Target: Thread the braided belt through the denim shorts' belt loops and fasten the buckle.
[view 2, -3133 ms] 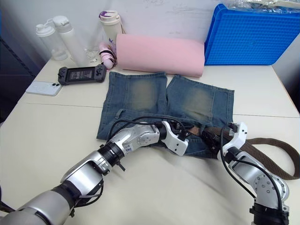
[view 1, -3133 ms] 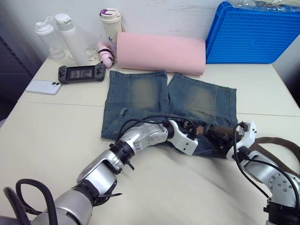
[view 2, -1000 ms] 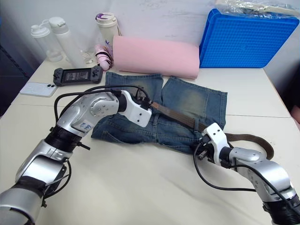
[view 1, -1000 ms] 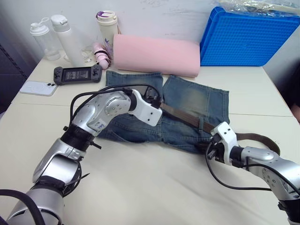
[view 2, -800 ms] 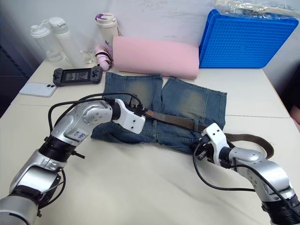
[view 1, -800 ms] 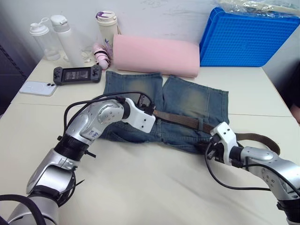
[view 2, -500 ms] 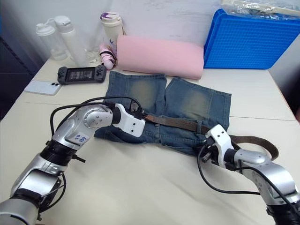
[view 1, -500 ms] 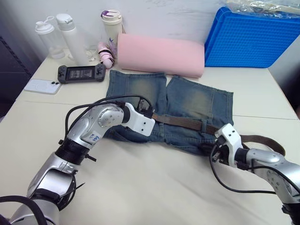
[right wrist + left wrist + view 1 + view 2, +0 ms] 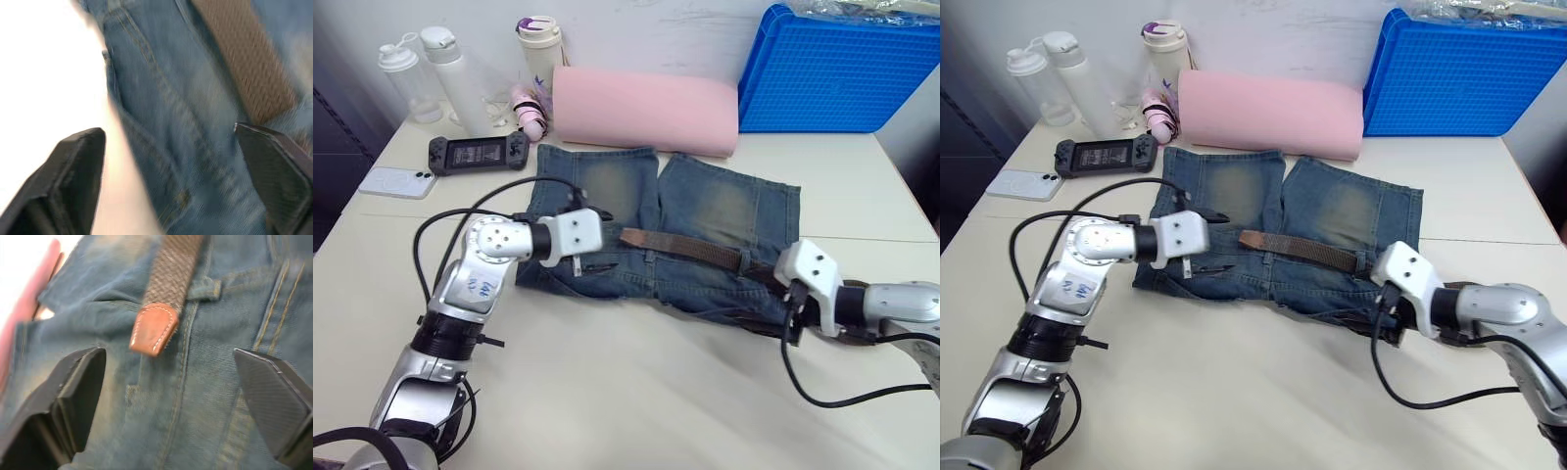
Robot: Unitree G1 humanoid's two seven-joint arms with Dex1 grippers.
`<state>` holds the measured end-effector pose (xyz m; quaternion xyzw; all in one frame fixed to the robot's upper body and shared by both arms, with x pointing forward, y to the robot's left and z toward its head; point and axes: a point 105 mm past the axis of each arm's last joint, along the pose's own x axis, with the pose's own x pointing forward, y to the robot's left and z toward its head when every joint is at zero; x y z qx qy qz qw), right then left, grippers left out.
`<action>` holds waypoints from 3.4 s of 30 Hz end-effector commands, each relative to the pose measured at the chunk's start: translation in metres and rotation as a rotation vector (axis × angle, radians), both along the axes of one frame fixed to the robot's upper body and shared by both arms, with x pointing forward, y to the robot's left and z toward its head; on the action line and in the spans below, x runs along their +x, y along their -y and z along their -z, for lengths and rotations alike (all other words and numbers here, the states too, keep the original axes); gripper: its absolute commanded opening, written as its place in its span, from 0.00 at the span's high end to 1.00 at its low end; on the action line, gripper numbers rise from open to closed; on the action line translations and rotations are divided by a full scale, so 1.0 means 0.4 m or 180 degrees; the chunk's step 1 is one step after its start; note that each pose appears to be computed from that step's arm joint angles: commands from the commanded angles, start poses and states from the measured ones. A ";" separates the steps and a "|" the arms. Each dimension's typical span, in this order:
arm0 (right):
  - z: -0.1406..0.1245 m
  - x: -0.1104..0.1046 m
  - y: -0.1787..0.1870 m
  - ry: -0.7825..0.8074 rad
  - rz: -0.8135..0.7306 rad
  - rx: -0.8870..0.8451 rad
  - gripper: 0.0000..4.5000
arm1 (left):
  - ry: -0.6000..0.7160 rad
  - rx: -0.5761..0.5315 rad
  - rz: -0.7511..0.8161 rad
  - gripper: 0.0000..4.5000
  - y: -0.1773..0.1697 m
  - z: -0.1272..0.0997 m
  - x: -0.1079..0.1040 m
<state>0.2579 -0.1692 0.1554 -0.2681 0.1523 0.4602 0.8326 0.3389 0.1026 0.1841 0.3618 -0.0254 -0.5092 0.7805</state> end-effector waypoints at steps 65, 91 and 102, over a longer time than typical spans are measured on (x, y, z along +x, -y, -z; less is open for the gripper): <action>-0.003 0.161 0.049 -0.1779 0.1884 0.3892 0.01 | -0.0721 -0.0958 -0.0140 0.00 0.048 -0.007 -0.083; 0.015 0.235 -0.030 -0.2020 0.1589 0.3967 0.20 | -0.0693 -0.0889 -0.0207 0.00 0.044 0.001 -0.087; -0.060 0.223 0.070 -0.1534 0.1623 0.4266 0.98 | -0.0708 -0.0889 -0.0180 0.00 0.053 0.011 -0.080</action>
